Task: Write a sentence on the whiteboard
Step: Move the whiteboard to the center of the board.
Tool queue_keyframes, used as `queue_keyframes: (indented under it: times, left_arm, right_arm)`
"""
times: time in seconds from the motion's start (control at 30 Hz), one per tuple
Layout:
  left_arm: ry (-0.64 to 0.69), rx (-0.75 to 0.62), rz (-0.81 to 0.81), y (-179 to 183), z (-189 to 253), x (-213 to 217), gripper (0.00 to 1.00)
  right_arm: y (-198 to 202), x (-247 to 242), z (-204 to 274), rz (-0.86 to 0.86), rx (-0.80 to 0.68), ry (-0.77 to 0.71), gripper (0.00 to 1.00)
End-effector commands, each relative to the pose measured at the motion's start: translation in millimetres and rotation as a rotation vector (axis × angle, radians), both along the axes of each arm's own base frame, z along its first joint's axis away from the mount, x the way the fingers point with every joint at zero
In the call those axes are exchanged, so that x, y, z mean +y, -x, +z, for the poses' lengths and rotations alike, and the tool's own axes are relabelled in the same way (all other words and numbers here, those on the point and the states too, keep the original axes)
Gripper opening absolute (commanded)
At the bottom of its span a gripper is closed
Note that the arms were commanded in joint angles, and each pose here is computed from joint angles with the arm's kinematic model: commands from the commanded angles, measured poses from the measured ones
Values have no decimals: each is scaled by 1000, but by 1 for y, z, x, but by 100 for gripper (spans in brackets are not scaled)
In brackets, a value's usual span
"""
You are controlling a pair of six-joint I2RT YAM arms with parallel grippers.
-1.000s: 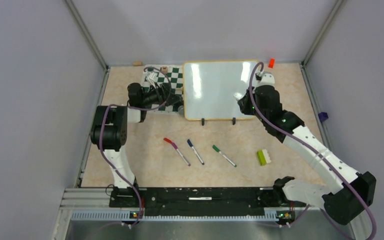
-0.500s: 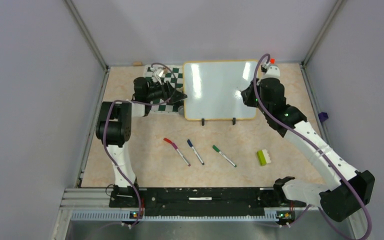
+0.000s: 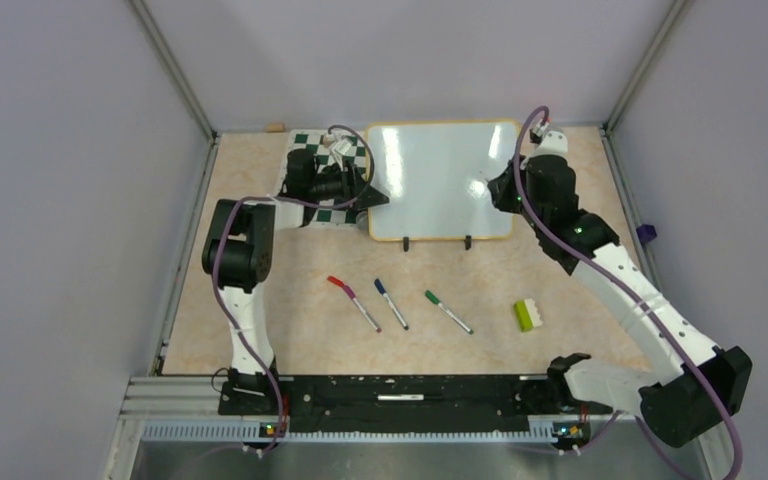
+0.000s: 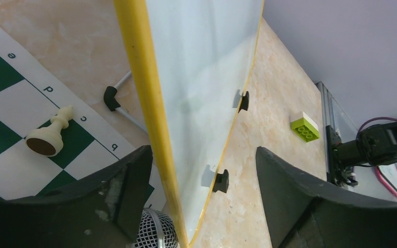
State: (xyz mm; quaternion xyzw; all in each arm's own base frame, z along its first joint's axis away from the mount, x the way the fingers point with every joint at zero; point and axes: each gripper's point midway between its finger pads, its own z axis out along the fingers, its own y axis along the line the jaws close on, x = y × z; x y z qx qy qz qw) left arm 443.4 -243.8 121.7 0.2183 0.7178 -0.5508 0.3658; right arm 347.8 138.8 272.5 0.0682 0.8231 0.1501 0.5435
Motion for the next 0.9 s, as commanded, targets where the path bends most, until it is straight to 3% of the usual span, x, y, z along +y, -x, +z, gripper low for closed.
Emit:
queue_keyframes:
  times: [0.0, 0.03, 0.33, 0.6, 0.87]
  left_arm:
    - [35, -58, -53, 4, 7, 0, 67]
    - [38, -57, -57, 4, 7, -1, 61]
    - [77, -3, -101, 3, 2, -5, 44]
    - [79, 3, -111, 1, -1, -5, 2]
    - [85, 21, -141, 13, -7, -4, 0]
  right_arm:
    - [5, -5, 19, -1, -59, -27, 0]
    - [6, -5, 18, 1, -58, -30, 0]
    - [9, -10, 15, -6, -54, -24, 0]
    - [9, -14, 18, -16, -61, -24, 0]
    - [9, -16, 17, -16, -60, -18, 0]
